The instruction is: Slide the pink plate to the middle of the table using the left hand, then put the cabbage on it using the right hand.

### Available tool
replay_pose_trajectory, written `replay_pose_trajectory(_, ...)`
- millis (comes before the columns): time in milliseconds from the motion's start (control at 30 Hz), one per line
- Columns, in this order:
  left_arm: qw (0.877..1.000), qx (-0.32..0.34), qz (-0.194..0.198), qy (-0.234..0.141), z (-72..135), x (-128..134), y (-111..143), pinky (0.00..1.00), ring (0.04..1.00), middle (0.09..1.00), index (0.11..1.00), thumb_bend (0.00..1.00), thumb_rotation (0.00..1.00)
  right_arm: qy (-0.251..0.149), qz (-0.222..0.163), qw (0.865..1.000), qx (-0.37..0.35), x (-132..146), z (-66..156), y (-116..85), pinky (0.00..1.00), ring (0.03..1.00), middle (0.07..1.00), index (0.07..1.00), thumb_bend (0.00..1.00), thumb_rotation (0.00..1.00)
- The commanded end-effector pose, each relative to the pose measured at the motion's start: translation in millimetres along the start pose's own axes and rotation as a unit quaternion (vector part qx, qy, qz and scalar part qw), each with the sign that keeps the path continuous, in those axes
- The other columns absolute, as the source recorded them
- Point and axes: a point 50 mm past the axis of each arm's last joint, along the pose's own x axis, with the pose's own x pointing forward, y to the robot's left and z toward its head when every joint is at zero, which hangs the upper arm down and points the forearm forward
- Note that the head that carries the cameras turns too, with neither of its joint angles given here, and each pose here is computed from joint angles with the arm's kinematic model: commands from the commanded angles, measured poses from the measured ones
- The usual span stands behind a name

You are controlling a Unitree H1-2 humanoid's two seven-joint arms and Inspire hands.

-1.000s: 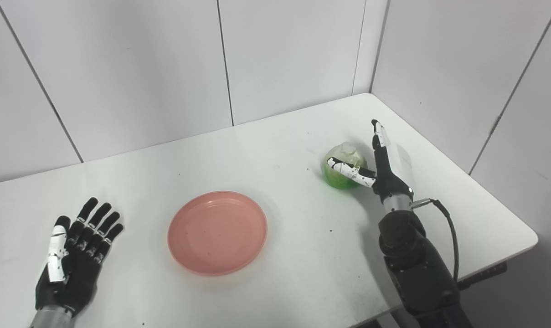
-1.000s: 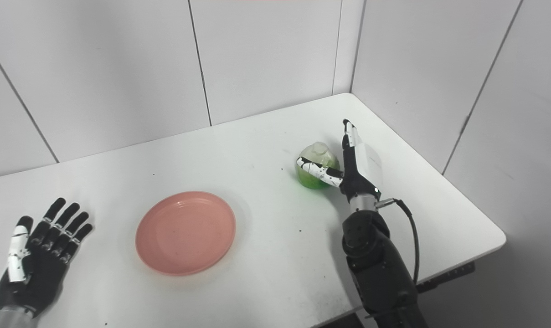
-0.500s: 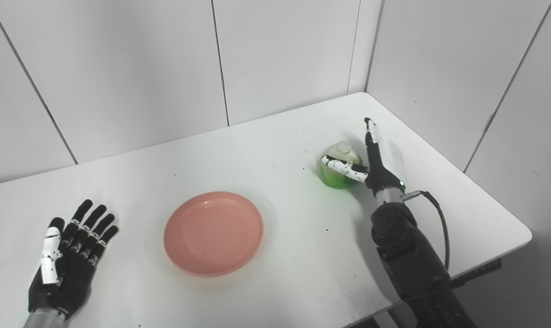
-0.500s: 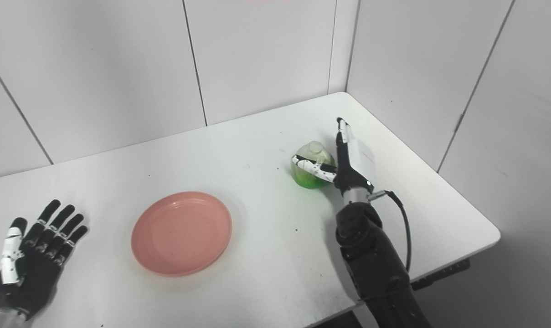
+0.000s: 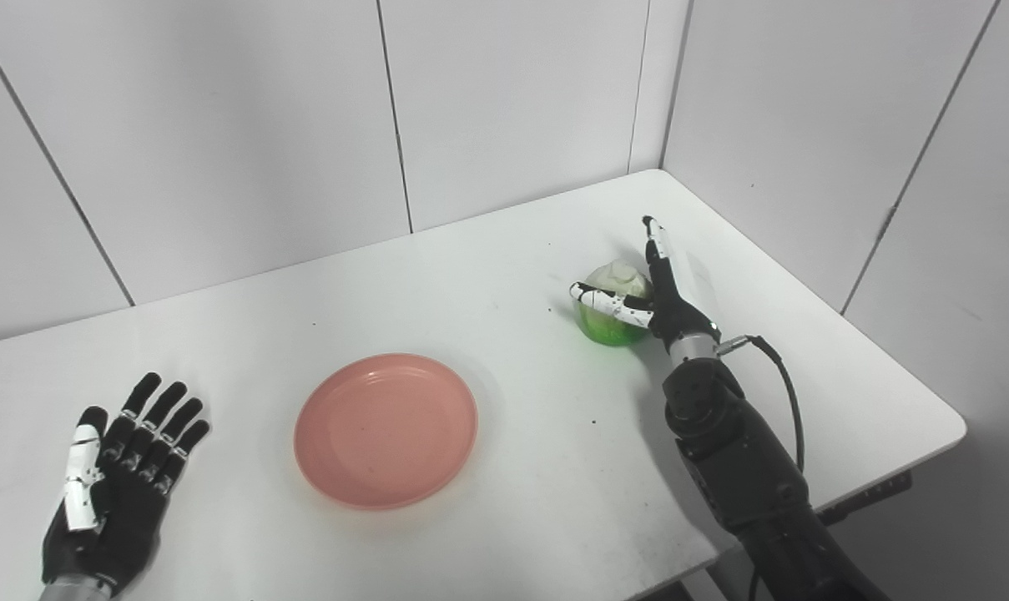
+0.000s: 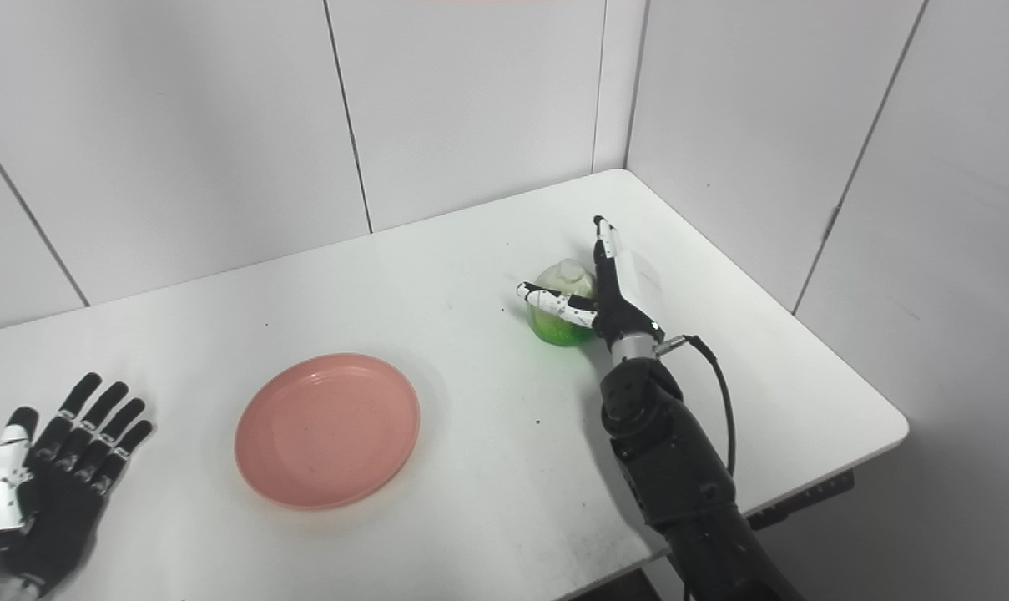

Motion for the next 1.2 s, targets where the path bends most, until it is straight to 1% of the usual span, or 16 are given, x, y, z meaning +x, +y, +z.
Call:
replay_pose_trajectory(0,1.0,0.004,0.007,0.012,2,-3,3,0.91,0.9,0.911,0.91,0.42,1.0,-0.039,-0.015,0.999,-0.005,14,22,-15,0.78,0.937,1.0,1.0,1.0,0.62)
replay_pose_trajectory(200,1.0,0.003,0.005,0.013,3,-3,2,0.92,0.902,0.915,0.912,0.42,1.0,-0.023,0.003,1.0,-0.008,14,21,-16,0.8,0.953,1.0,1.0,1.0,0.58)
replay_pose_trajectory(333,1.0,0.003,0.005,0.014,4,-3,0,0.92,0.899,0.909,0.91,0.43,1.0,-0.012,0.014,1.0,-0.018,15,18,-16,0.79,0.946,1.0,1.0,1.0,0.56)
replay_pose_trajectory(533,1.0,0.006,0.005,0.013,4,-4,0,0.91,0.898,0.911,0.91,0.43,1.0,0.001,0.044,0.998,-0.054,17,17,-15,0.78,0.924,0.993,1.0,1.0,0.54)
replay_pose_trajectory(700,1.0,0.006,0.004,0.011,5,-5,-1,0.91,0.898,0.91,0.91,0.42,1.0,0.012,0.051,0.997,-0.059,16,19,-14,0.79,0.919,0.982,1.0,1.0,0.46)
replay_pose_trajectory(833,1.0,0.006,0.002,0.012,7,-5,-2,0.9,0.894,0.908,0.909,0.42,1.0,0.022,0.043,0.997,-0.053,17,18,-16,0.79,0.911,0.967,0.99,1.0,0.41)
replay_pose_trajectory(867,1.0,0.006,0.002,0.013,7,-6,-2,0.9,0.894,0.908,0.909,0.42,1.0,0.023,0.038,0.998,-0.047,16,17,-16,0.79,0.902,0.955,0.979,1.0,0.39)
replay_pose_trajectory(900,1.0,0.005,0.002,0.013,6,-6,-2,0.9,0.894,0.907,0.908,0.42,1.0,0.022,0.033,0.999,-0.037,16,16,-17,0.78,0.875,0.919,0.956,1.0,0.36)
replay_pose_trajectory(933,1.0,0.005,0.003,0.013,6,-5,-2,0.91,0.894,0.907,0.907,0.42,1.0,0.019,0.027,0.999,-0.026,16,15,-17,0.75,0.831,0.864,0.91,1.0,0.3)
replay_pose_trajectory(1000,1.0,0.004,0.003,0.013,6,-5,-2,0.9,0.891,0.903,0.903,0.43,1.0,0.01,0.017,1.0,-0.003,15,13,-17,0.7,0.764,0.787,0.832,1.0,0.23)
replay_pose_trajectory(1067,1.0,0.005,0.003,0.013,6,-5,-2,0.9,0.893,0.904,0.904,0.43,1.0,0.006,0.014,1.0,0.006,15,11,-17,0.63,0.682,0.709,0.742,0.97,0.15)
replay_pose_trajectory(1133,1.0,0.005,0.003,0.013,5,-5,-2,0.9,0.894,0.905,0.904,0.43,1.0,0.007,0.013,1.0,0.007,16,9,-15,0.58,0.621,0.65,0.677,0.93,0.11)
replay_pose_trajectory(1167,1.0,0.006,0.003,0.014,5,-5,-2,0.9,0.894,0.905,0.904,0.43,1.0,0.01,0.012,1.0,0.004,16,8,-14,0.57,0.615,0.644,0.671,0.93,0.1)
